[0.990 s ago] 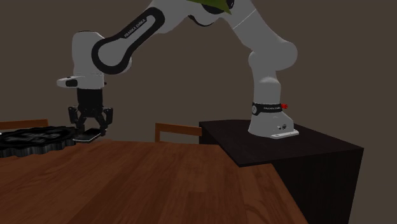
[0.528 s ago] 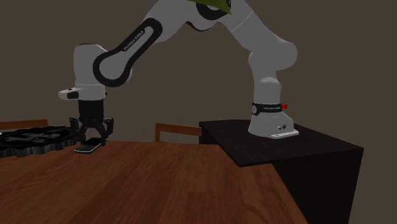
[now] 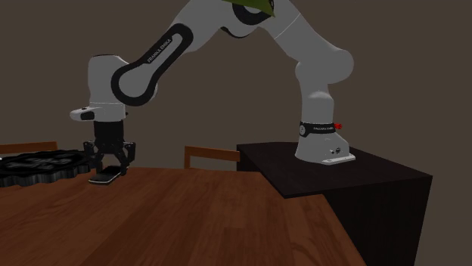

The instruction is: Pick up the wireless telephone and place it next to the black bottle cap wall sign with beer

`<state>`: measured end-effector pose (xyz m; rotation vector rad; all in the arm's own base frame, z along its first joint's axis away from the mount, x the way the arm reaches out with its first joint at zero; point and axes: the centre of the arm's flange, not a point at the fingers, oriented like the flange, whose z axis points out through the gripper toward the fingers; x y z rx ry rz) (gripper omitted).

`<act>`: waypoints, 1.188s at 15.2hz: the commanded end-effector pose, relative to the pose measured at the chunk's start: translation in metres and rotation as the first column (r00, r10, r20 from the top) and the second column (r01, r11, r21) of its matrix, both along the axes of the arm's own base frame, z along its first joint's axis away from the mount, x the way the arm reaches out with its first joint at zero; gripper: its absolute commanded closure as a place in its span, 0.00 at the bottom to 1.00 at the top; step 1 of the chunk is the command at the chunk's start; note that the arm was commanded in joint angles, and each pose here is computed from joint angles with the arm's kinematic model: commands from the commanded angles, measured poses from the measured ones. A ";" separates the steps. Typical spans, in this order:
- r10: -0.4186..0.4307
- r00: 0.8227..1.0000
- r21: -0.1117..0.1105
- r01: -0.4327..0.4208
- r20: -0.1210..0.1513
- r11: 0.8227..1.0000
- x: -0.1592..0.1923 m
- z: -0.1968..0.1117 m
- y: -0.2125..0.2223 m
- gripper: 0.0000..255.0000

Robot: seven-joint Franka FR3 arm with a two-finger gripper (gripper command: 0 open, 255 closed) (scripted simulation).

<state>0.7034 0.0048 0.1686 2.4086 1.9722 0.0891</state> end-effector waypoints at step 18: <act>0.000 1.000 0.000 0.000 0.000 1.000 -0.003 0.050 -0.001 0.00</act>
